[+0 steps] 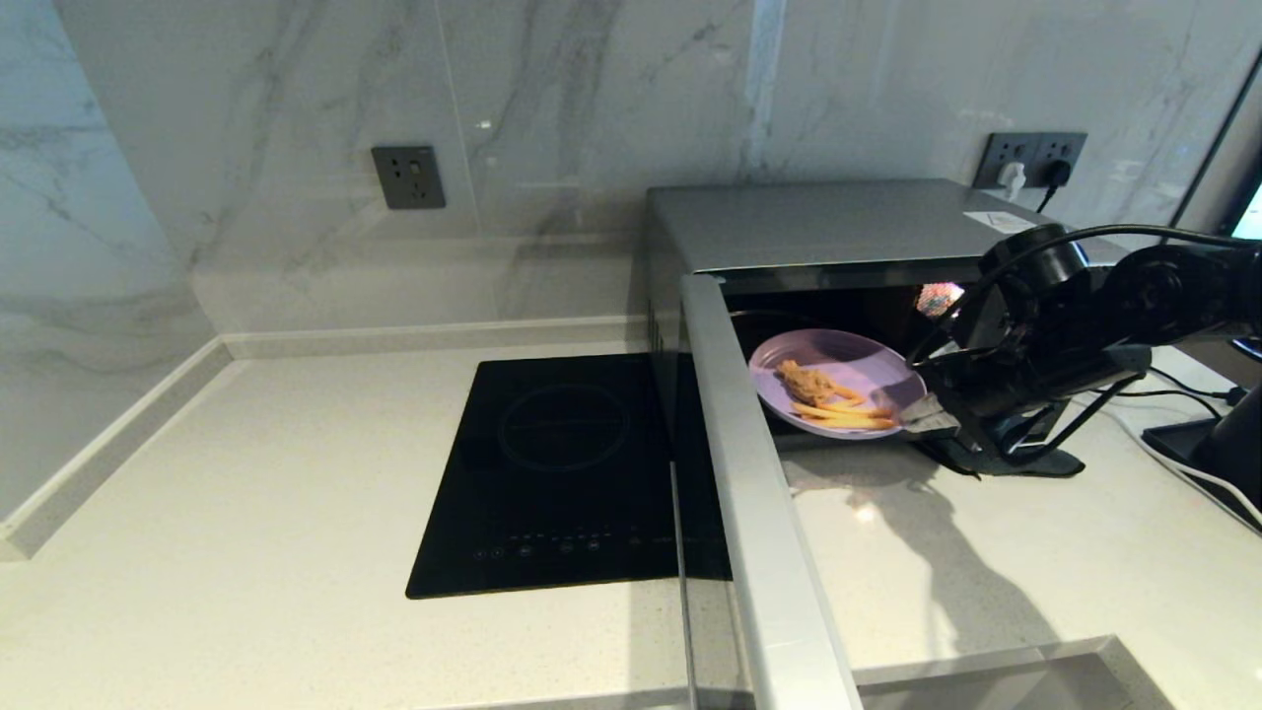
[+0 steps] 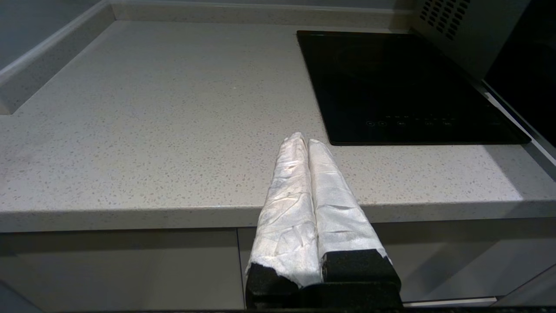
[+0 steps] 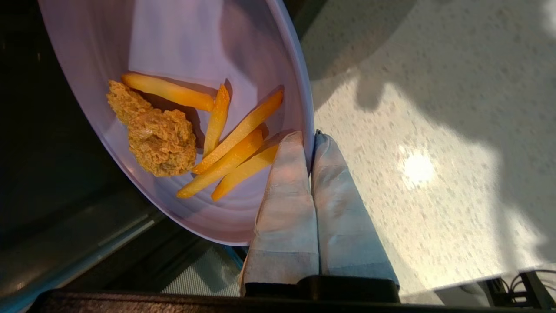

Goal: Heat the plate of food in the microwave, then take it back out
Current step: Put the plate in the microwave oven

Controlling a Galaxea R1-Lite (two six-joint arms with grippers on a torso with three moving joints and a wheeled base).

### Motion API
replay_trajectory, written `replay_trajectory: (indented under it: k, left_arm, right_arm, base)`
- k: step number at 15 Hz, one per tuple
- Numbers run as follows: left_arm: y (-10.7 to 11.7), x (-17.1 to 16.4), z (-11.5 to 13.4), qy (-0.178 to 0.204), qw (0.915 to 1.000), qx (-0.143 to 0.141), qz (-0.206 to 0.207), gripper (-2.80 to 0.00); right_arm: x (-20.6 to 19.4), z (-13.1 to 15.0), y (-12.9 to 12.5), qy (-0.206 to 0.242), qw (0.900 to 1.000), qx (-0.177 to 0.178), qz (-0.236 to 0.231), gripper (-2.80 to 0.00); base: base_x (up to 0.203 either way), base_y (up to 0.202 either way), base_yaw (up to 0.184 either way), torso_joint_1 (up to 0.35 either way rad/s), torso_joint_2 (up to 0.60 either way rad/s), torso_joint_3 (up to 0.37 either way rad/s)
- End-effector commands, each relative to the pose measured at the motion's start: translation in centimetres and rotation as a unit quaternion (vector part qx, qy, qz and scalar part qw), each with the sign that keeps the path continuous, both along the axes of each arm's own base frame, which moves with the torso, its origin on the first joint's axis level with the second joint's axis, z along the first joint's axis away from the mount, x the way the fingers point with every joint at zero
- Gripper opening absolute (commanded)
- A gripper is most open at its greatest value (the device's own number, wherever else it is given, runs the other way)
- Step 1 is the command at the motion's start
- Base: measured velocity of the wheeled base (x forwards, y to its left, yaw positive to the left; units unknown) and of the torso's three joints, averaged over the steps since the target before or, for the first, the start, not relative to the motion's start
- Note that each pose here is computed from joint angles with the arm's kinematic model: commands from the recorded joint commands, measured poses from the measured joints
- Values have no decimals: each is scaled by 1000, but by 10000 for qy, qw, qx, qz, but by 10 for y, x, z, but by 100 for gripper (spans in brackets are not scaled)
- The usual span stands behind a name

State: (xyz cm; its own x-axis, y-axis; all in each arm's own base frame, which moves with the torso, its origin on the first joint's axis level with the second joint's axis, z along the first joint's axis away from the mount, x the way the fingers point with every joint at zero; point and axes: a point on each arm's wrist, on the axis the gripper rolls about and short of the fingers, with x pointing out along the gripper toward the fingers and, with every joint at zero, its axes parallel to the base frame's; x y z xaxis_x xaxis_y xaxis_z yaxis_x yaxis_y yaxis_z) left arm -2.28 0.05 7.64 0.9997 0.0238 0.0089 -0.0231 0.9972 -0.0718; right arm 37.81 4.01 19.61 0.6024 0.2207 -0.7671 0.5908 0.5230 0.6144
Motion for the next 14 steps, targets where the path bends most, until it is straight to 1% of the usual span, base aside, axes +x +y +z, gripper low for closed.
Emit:
replay_trajectory:
  k: [1, 6, 14]
  left_arm:
    - [0, 0, 0, 6, 10000, -2, 4, -280]
    - [0, 0, 0, 6, 10000, -2, 4, -280]
    - [0, 0, 0, 6, 10000, -2, 4, -280]
  right_arm:
    - [19, -17, 2, 138, 9999, 6, -21, -280]
    - [41, -32, 4, 153, 9999, -24, -28, -280]
    - [55, -33, 8, 5, 10000, -8, 18, -280]
  base:
    - [0, 0, 0, 0, 0, 0]
    - [0, 0, 0, 0, 0, 0]
    - [0, 0, 0, 0, 0, 0]
